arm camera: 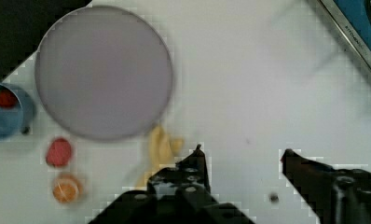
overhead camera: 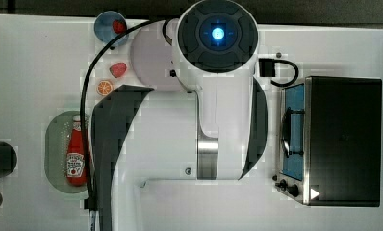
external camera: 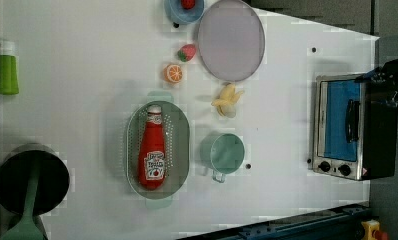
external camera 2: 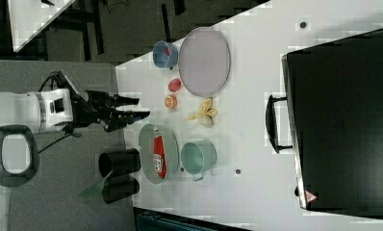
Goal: Pick ketchup from strainer and place it on the table
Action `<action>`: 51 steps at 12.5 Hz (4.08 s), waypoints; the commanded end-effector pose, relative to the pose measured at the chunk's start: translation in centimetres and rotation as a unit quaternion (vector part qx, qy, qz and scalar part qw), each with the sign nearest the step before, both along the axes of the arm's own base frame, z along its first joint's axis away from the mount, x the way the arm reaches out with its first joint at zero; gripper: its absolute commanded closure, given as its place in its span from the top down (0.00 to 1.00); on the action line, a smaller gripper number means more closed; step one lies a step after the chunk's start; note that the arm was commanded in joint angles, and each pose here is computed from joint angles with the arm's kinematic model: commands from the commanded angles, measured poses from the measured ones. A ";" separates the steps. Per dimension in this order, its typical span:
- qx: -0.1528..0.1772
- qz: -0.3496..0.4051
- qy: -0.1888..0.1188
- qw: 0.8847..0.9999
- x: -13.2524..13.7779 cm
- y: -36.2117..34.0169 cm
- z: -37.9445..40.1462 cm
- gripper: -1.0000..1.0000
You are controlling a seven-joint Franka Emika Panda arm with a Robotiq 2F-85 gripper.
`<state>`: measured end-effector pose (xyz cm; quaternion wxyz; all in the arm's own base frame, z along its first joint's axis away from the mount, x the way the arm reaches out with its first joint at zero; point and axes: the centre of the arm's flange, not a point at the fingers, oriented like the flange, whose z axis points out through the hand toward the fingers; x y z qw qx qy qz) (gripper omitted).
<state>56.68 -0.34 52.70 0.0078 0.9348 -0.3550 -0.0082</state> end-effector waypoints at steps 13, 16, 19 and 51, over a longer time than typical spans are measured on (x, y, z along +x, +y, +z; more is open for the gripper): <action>-0.010 0.220 0.031 0.975 -10.2 26.2 -2.4 1.00; 0.006 0.283 0.036 0.959 -12.4 32.4 -6.0 1.00; 0.032 0.313 0.023 0.949 -14.2 36.2 -10.5 1.00; 0.059 0.272 -0.020 0.960 -14.7 40.4 -23.9 0.60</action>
